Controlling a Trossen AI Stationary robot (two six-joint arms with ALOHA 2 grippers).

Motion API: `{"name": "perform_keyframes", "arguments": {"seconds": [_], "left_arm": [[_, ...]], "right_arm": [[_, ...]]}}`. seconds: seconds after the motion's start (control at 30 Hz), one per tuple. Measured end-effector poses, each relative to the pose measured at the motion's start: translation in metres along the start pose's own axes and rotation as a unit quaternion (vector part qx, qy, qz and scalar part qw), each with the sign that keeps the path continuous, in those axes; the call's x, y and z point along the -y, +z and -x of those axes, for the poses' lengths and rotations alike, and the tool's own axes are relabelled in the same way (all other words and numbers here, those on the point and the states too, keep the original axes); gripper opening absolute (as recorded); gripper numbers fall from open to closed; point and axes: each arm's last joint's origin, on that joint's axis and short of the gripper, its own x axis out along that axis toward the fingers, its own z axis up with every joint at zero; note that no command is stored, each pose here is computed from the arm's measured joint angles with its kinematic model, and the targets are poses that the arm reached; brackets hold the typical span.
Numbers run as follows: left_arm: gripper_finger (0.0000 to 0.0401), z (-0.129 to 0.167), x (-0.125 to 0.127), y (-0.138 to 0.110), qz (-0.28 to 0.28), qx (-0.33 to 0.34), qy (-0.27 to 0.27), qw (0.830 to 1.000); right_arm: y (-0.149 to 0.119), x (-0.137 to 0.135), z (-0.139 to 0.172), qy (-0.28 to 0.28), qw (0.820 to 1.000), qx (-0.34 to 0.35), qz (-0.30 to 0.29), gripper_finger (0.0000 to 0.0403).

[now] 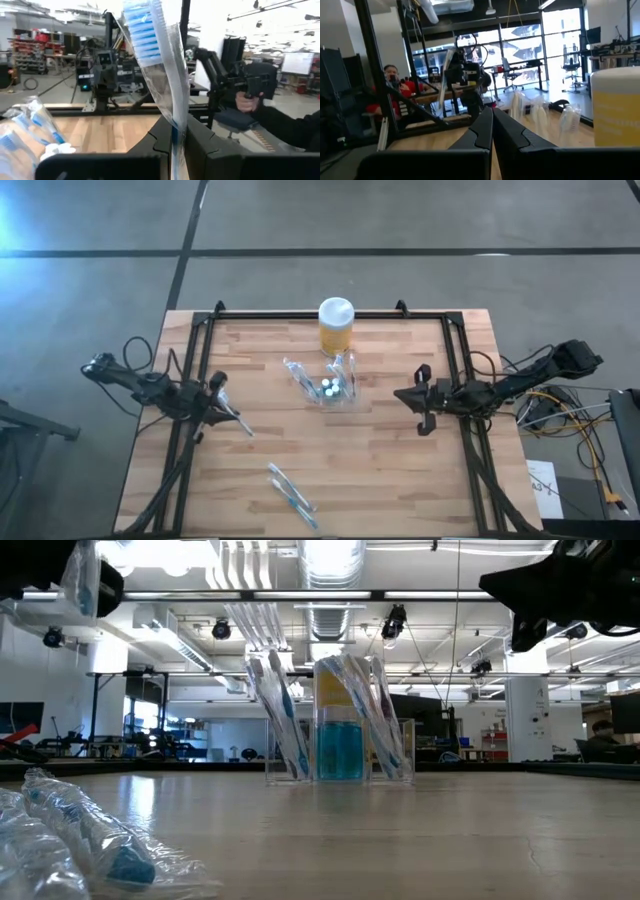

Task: Pick & Place toothbrushing station
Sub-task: Put the blue toothbrush into the transparent organizer

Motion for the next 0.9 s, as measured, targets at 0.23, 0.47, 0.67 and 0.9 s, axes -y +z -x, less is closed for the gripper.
{"name": "perform_keyframes", "arguments": {"seconds": [0.23, 0.47, 0.67, 0.9], "left_arm": [[0.0025, -0.015, 0.000, -0.006, 0.001, 0.007, 0.013, 1.000], [0.0025, -0.033, 0.000, -0.003, -0.010, 0.026, 0.022, 0.999], [0.0025, -0.051, -0.003, 0.009, 0.000, 0.034, 0.052, 0.998], [0.0028, -0.079, -0.007, 0.018, -0.025, 0.030, 0.090, 0.995]], "right_arm": [[0.002, 0.000, 0.000, 0.001, 1.000, 0.009, 0.020, 0.0008], [-0.003, 0.000, -0.002, -0.001, 0.999, -0.006, 0.034, 0.0008], [0.000, -0.001, -0.002, -0.003, 0.996, 0.011, 0.086, 0.0008], [0.000, -0.001, -0.002, -0.003, 0.995, 0.013, 0.102, 0.0008]]}}
